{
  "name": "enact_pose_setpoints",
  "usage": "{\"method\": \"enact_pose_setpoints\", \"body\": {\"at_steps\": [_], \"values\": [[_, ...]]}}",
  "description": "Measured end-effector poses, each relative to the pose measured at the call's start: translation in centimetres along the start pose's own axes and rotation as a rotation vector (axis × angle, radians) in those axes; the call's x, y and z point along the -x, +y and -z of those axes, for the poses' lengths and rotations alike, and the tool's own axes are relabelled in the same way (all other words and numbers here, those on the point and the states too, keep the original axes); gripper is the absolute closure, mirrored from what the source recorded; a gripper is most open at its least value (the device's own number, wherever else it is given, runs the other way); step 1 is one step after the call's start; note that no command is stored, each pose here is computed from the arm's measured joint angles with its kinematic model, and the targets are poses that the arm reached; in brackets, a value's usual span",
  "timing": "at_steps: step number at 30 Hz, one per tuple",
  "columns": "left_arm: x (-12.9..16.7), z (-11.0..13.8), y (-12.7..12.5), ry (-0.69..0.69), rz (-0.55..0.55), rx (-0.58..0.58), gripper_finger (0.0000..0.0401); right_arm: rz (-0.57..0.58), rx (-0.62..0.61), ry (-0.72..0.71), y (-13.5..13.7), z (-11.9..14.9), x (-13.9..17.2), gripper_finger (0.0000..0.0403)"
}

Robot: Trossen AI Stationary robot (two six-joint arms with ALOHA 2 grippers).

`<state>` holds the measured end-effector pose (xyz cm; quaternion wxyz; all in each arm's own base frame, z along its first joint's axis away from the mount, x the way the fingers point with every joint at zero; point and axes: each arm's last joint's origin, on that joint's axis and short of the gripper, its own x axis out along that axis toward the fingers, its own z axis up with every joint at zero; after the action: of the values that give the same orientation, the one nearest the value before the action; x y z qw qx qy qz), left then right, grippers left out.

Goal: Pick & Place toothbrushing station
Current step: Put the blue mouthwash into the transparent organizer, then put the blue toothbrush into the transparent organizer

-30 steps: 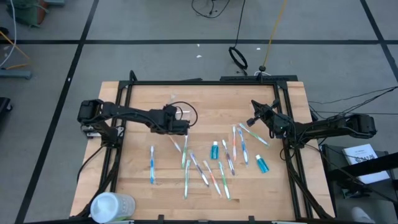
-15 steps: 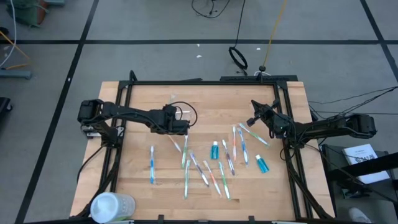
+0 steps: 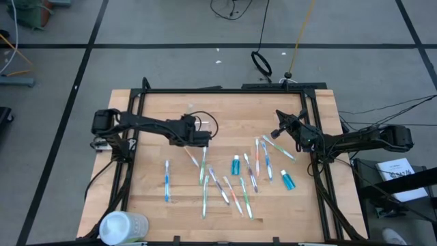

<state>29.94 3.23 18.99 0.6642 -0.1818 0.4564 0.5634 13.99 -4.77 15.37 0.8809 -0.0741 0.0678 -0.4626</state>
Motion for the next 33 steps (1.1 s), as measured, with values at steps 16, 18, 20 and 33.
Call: {"method": "enact_pose_setpoints", "body": {"at_steps": [16, 18, 20, 33], "values": [[-0.5, -1.2, 0.3, -0.034, 0.003, 0.059, 0.0399, 0.000, -0.002, 0.000, 0.0, 0.0, 0.0, 0.0402], [-0.8, -1.6, 0.5, -0.033, -0.004, 0.064, 0.0399, 0.000, -0.002, 0.000, 0.0, 0.0, 0.0, 0.0401], [-1.1, -2.0, 0.6, -0.037, 0.002, 0.066, 0.0397, 0.000, -0.002, 0.000, 0.0, 0.0, 0.0, 0.0402], [-1.2, -2.5, 0.1, -0.046, 0.064, 0.048, 0.0395, 0.000, 0.001, 0.000, 0.0, 0.0, 0.0, 0.0402]]}}
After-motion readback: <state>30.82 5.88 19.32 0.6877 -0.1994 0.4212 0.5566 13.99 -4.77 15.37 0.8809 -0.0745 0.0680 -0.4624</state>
